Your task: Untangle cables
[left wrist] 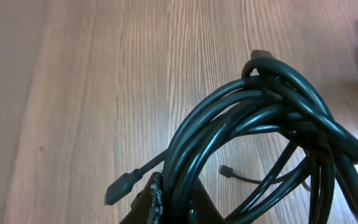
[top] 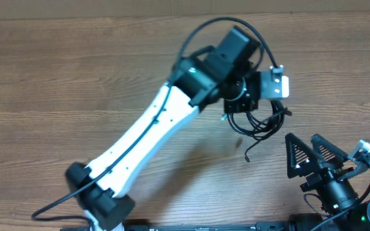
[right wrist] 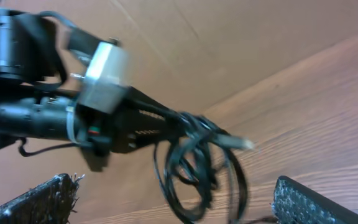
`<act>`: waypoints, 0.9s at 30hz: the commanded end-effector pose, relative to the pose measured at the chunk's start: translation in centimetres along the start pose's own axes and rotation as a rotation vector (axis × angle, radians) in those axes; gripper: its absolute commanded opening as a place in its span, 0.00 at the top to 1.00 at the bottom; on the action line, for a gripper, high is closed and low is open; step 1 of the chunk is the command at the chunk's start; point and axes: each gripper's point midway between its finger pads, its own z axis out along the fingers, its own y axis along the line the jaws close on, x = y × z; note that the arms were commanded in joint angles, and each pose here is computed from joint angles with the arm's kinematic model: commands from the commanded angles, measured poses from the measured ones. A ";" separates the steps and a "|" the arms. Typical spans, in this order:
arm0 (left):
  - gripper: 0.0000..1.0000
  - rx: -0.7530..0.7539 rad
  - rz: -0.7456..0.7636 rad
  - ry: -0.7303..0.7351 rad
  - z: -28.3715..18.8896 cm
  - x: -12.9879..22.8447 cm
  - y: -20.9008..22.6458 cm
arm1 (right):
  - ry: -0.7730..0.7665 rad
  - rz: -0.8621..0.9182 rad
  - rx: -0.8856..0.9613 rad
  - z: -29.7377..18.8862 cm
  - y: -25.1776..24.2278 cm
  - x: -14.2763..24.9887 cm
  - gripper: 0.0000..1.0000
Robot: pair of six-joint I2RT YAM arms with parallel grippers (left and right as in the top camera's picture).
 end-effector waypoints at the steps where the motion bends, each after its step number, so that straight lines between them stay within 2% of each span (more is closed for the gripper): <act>1: 0.96 0.010 0.051 -0.161 -5.3 -2.7 -0.2 | -0.006 0.064 -0.039 -0.5 1.2 -0.5 0.00; 6: 0.96 0.044 0.005 -0.176 -6.5 -1.6 0.0 | -0.010 0.468 -0.026 -0.5 0.9 -0.6 0.25; 8: 0.96 0.056 0.002 -0.171 -6.6 -1.3 -0.2 | -0.002 0.582 -0.032 -0.5 1.0 -0.6 0.25; 11: 0.96 0.103 0.034 -0.200 -6.7 -1.7 -1.2 | 0.016 0.592 -0.045 -0.5 1.3 -0.3 0.25; 13: 0.96 0.135 0.060 -0.221 -6.8 -1.9 -1.9 | 0.014 0.540 -0.045 -0.5 1.3 -0.3 0.25; 23: 0.96 0.269 0.096 -0.236 -7.4 -1.2 -5.0 | -0.011 -0.160 -0.049 -0.5 1.4 -0.5 0.25; 27: 0.96 0.358 0.125 -0.265 -8.1 -1.1 -7.0 | -0.021 -0.337 -0.068 -0.5 1.8 -0.7 0.26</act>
